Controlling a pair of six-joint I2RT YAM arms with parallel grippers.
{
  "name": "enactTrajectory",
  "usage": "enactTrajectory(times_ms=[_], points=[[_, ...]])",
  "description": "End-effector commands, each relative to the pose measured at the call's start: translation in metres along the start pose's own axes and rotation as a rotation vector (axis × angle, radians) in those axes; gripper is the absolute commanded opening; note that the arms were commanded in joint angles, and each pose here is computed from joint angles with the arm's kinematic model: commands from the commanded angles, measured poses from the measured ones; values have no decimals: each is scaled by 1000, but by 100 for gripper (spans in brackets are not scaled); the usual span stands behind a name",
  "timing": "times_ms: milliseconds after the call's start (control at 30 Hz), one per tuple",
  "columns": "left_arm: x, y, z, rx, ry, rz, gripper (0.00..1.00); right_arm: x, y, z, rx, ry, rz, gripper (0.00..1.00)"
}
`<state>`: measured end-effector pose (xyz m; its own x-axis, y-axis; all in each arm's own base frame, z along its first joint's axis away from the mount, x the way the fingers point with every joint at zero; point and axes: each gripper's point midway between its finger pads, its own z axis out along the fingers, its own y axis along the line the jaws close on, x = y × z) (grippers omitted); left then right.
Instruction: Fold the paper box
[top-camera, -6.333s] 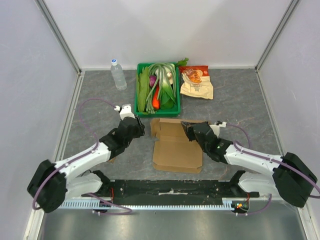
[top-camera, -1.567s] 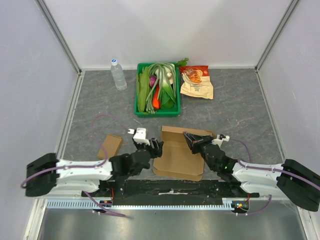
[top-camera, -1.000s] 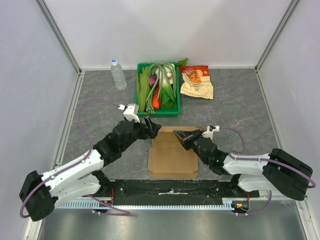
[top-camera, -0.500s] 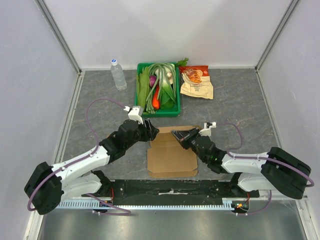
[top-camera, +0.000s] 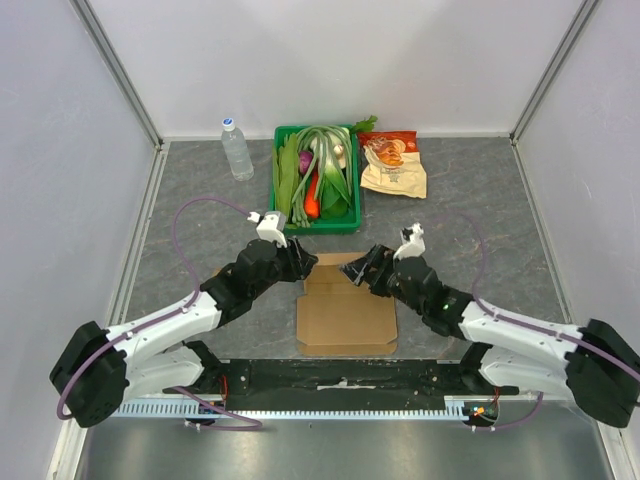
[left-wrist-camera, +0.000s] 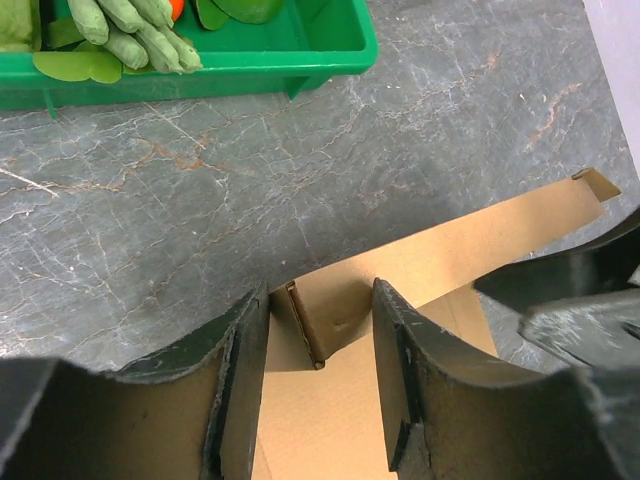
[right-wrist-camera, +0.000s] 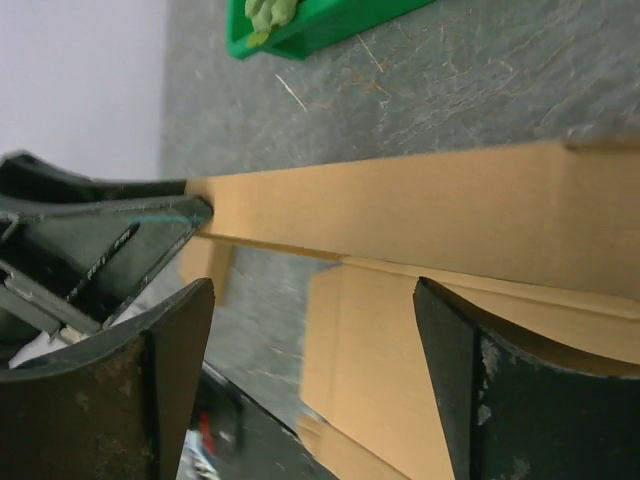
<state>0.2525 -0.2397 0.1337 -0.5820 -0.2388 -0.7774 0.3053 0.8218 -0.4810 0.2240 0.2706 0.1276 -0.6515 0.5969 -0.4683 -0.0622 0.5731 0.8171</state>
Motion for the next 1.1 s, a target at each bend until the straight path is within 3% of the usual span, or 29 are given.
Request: enactTrajectory(times_ms=[0,33,133,267,367,500,700,733,833,867,967,1000,1067], points=[[16,9,-1,-30,63,24,48,-3,-17,-42,134,209,-494,89],[17,9,-2,-31,64,26,48,-9,-36,-60,223,252,-595,89],[14,8,-4,-20,57,39,49,-36,-36,-79,235,195,-705,91],[7,7,-9,-15,29,60,66,-74,-24,-91,276,61,-716,93],[0,6,-19,0,1,89,74,-80,-26,-87,316,99,-718,94],[-5,9,-34,9,-33,104,76,-103,-29,-95,366,51,-692,93],[23,15,-41,15,0,123,71,-102,-29,-96,323,76,-681,92],[17,18,-39,-21,-40,127,70,-102,-27,-95,317,74,-669,92],[17,13,-32,-79,-80,226,66,-102,-22,-91,317,71,-627,89],[30,10,-27,-100,-41,274,63,-102,-24,-90,335,75,-618,88],[26,15,-19,-214,-54,295,54,-108,-26,-88,386,73,-613,81],[32,18,-14,-237,-36,303,52,-111,-19,-86,368,72,-622,70],[29,16,-8,-260,-44,295,45,-110,-13,-81,344,95,-644,62]])
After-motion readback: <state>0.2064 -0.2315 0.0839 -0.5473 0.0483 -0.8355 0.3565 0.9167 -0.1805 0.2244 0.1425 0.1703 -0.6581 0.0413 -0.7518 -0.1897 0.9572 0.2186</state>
